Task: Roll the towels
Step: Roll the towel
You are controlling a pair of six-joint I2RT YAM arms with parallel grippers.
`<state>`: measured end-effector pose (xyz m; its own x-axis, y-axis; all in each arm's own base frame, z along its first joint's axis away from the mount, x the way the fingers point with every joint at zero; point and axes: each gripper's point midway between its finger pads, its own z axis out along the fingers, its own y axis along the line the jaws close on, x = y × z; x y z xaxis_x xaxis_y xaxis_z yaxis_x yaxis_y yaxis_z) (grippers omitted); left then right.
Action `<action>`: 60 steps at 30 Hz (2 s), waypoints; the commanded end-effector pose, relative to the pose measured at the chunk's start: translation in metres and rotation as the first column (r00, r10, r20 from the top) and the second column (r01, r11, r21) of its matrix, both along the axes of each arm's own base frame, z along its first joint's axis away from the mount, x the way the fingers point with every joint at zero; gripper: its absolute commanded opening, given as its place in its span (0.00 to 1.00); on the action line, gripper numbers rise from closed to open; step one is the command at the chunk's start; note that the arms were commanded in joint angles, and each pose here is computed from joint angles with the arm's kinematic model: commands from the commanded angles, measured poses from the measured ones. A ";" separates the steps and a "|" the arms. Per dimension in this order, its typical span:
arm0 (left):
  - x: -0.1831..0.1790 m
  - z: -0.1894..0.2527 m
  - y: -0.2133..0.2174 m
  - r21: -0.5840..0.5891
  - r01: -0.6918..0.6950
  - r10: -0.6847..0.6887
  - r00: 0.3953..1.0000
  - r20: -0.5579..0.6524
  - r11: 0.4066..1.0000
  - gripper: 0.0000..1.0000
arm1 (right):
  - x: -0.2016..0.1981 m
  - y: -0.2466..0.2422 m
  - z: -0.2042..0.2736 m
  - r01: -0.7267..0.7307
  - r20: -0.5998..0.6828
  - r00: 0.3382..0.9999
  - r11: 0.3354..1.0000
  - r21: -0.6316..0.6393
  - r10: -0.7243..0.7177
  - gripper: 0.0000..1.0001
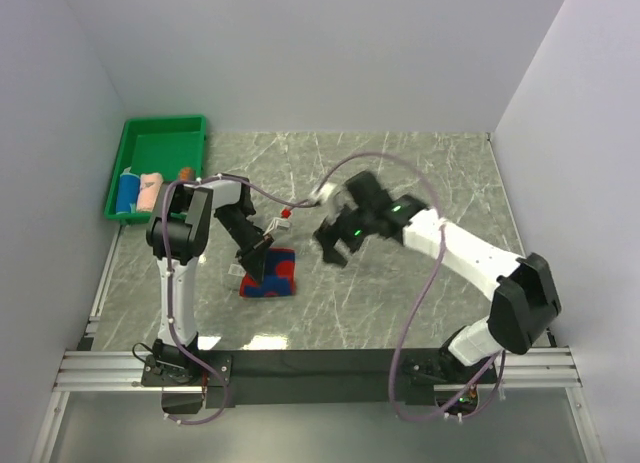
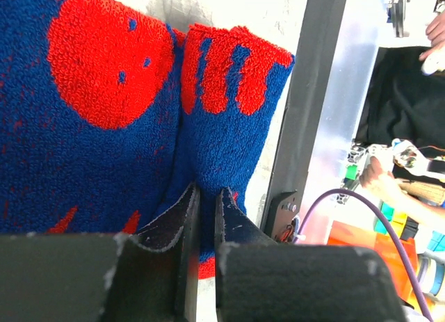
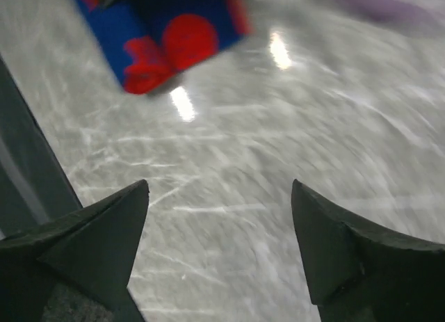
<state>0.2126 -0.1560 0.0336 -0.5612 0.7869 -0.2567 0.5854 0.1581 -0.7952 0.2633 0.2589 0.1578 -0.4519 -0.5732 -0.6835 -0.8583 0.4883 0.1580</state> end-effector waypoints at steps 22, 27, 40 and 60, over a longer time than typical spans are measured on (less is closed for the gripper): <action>0.046 -0.055 0.010 0.033 0.050 -0.055 0.982 0.180 0.998 0.02 | -0.054 0.177 -0.106 -0.475 0.295 0.781 0.830 -0.293 0.551 0.63; 0.053 -0.046 0.008 -0.009 0.014 -0.013 0.982 0.190 1.000 0.09 | -0.073 0.164 -0.134 -0.535 0.153 0.790 0.790 -0.300 0.594 0.07; 0.104 0.052 0.049 -0.218 -0.243 0.312 0.869 0.384 0.945 0.46 | -0.097 0.119 -0.142 -0.463 -0.428 0.821 0.879 -0.113 0.378 0.00; 0.009 0.072 0.067 -0.015 -0.002 0.014 0.463 0.886 1.000 0.60 | -0.077 0.117 -0.172 -0.271 -0.867 0.451 0.958 0.095 0.214 0.00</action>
